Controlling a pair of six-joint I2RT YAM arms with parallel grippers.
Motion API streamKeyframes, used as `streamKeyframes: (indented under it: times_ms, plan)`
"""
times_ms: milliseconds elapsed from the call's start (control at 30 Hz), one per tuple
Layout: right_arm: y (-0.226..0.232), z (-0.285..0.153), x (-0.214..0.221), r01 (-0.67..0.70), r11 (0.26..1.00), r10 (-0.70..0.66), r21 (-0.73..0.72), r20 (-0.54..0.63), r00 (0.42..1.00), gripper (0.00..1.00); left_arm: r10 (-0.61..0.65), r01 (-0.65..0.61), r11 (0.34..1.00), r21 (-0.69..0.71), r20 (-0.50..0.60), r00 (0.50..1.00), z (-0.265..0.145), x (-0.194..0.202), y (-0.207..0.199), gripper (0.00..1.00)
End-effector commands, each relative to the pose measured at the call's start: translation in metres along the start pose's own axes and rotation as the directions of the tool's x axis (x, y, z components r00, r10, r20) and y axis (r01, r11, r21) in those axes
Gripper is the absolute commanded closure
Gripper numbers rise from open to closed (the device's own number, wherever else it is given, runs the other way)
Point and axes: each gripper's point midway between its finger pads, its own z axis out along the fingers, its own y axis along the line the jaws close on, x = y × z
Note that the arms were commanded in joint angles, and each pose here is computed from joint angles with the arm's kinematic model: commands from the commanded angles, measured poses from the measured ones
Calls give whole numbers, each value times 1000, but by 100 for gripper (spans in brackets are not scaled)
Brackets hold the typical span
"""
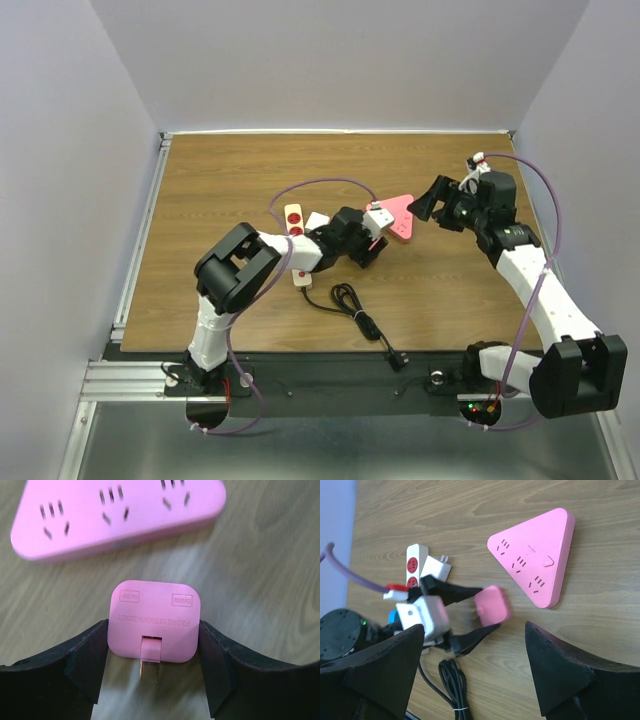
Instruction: Insert the plug
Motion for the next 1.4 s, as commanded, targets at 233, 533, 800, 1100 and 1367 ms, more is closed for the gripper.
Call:
streamKeyframes:
  times_ms: [233, 533, 800, 1100, 1367]
  plan:
    - [11, -5, 9, -24, 992, 15, -122, -70, 997, 15, -70, 59, 997, 47, 272, 960, -97, -74, -16, 100]
    - [45, -16, 44, -83, 928, -12, -363, -253, 967, 17, -117, 69, 989, 128, 419, 900, -138, -107, -32, 100]
    - [57, -17, 49, -110, 896, -30, -429, -307, 951, 18, -117, 63, 989, 130, 458, 881, -155, -116, -39, 100]
    - [62, 1, 73, -134, 888, -58, -441, -394, 917, 21, -111, 49, 988, 145, 462, 880, -156, -119, -50, 100]
    - [69, 6, 73, -132, 878, -75, -460, -404, 912, 21, -100, 31, 988, 152, 473, 875, -158, -126, -55, 100]
